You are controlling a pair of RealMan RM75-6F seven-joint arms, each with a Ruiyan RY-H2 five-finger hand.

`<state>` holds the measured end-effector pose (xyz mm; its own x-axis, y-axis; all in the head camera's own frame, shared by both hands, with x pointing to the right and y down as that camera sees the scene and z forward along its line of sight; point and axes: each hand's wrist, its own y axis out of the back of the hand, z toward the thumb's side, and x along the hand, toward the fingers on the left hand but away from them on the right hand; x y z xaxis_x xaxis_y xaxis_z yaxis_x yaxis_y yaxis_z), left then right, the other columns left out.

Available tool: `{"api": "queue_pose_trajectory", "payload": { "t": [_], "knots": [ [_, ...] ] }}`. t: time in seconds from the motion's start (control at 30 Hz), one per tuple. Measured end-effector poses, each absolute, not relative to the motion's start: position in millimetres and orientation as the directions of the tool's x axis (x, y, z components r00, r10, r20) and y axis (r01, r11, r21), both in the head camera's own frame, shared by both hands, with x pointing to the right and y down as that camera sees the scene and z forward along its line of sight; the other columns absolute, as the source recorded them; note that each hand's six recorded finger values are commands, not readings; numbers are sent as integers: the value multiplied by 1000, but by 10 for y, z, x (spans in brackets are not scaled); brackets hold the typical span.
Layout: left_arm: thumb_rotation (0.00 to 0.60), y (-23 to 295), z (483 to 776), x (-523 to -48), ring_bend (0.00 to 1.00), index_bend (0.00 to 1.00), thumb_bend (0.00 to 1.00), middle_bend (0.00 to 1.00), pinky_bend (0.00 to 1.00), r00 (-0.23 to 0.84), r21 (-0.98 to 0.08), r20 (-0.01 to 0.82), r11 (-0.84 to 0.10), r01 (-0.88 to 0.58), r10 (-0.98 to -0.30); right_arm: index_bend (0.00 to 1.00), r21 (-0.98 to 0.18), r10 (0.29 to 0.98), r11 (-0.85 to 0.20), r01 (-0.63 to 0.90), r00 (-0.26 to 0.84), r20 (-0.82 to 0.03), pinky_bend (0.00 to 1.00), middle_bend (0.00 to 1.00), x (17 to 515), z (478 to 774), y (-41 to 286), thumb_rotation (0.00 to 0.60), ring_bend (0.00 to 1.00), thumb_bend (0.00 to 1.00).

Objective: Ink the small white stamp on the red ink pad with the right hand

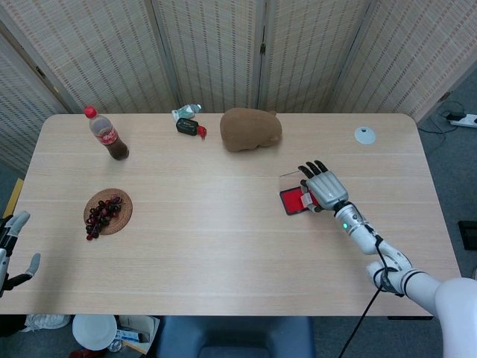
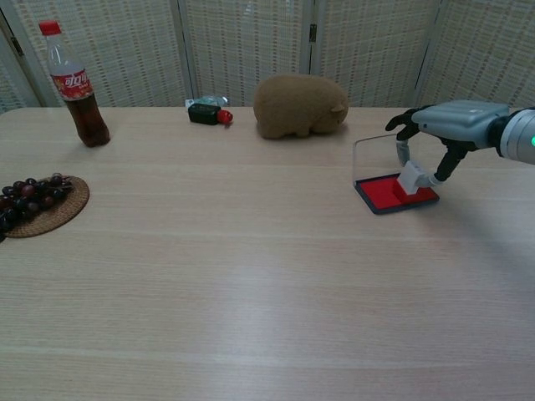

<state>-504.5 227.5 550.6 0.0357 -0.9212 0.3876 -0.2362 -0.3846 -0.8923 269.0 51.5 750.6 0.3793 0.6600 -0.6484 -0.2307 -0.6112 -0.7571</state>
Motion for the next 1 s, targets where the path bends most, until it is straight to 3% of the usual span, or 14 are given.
{"api": "queue_pose_trajectory", "payload": {
  "t": [1.0],
  "knots": [
    [600,2276,5477,-5062,0,0,427,0,0,39,-891,382,-379,-249,-923,766,-750,653,-607,-262,372,-659,0,90,2648,7592,527,600,0,283]
  ]
}}
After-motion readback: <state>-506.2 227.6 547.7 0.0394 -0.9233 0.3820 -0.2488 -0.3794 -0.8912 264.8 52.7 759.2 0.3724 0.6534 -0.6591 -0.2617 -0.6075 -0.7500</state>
